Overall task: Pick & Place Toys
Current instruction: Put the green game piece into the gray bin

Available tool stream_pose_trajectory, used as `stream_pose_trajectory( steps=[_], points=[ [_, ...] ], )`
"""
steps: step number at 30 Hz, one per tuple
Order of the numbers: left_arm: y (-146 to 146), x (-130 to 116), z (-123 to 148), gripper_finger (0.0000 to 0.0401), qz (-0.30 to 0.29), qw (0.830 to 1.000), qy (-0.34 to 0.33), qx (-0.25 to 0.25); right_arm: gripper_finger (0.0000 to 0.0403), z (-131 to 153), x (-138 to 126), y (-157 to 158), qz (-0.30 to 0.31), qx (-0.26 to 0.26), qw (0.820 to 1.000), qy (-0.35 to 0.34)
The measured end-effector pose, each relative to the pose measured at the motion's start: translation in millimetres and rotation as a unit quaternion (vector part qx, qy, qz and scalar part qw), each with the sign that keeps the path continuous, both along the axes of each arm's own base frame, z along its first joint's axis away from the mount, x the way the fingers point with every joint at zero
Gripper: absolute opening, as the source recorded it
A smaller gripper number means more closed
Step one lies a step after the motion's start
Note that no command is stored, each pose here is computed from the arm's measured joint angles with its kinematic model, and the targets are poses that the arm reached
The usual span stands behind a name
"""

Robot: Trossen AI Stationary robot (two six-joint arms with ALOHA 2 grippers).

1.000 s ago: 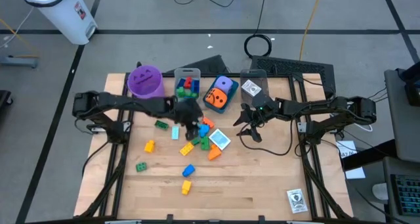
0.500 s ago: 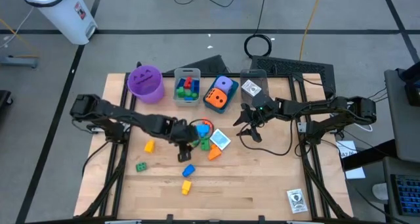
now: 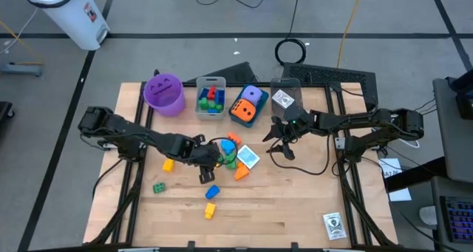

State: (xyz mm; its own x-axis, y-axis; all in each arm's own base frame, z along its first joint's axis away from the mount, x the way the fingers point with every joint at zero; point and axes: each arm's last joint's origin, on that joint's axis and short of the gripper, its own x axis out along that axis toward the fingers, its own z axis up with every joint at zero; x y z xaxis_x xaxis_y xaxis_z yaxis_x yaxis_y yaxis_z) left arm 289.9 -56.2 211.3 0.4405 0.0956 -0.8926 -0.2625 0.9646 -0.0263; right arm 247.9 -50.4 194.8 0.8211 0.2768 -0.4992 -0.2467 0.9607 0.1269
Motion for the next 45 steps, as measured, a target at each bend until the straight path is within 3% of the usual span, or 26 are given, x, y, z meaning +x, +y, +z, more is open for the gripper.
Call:
stream_pose_trajectory(
  steps=[4, 9, 18, 21, 24, 27, 29, 34, 41, 45],
  points=[
    [18, 3, 0, 0.0186, 0.051, 0.999, -0.003, -0.005, 0.0228, 0, 0, 0, 0.0, 0.0, 1.0, 0.0],
    [35, 4, 0, 0.0186, 0.122, 0.991, -0.003, -0.052, 0.0228, 0, 0, 0, 0.0, 0.0, 1.0, 0.0],
    [37, 4, -1, 0.0186, 0.116, 0.992, 0.002, -0.05, 0.0228, 0, 0, 0, 0.0, 0.0, 1.0, 0.0],
    [37, -2, -3, 0.0186, 0.132, 0.988, 0.035, -0.073, 0.0228, 0, 0, 0, 0.0, 0.0, 1.0, 0.0],
    [38, -15, -7, 0.0186, 0.21, 0.97, 0.095, -0.081, 0.0228, 0, 0, 0, 0.0, 0.0, 1.0, 0.0],
    [45, -31, -9, 0.0186, 0.329, 0.932, 0.145, -0.053, 0.0228, 0, 0, 0, 0.0, 0.0, 1.0, 0.0],
    [47, -40, -9, 0.0186, 0.351, 0.919, 0.179, -0.023, 0.0228, 0, 0, 0, 0.0, 0.0, 1.0, 0.0],
    [49, -52, -7, 0.0186, 0.307, 0.921, 0.238, 0.04, 0.0228, 0, 0, 0, 0.0, 0.0, 1.0, 0.0],
    [60, -52, -7, 0.0187, 0.183, 0.942, 0.274, 0.06, 0.0228, 0, 0, 0, 0.0, 0.0, 1.0, 0.0],
    [71, -52, -8, 0.0189, 0.15, 0.943, 0.291, 0.052, 0.0228, 0, 0, 0, 0.0, 0.0, 1.0, 0.0]
  ],
)
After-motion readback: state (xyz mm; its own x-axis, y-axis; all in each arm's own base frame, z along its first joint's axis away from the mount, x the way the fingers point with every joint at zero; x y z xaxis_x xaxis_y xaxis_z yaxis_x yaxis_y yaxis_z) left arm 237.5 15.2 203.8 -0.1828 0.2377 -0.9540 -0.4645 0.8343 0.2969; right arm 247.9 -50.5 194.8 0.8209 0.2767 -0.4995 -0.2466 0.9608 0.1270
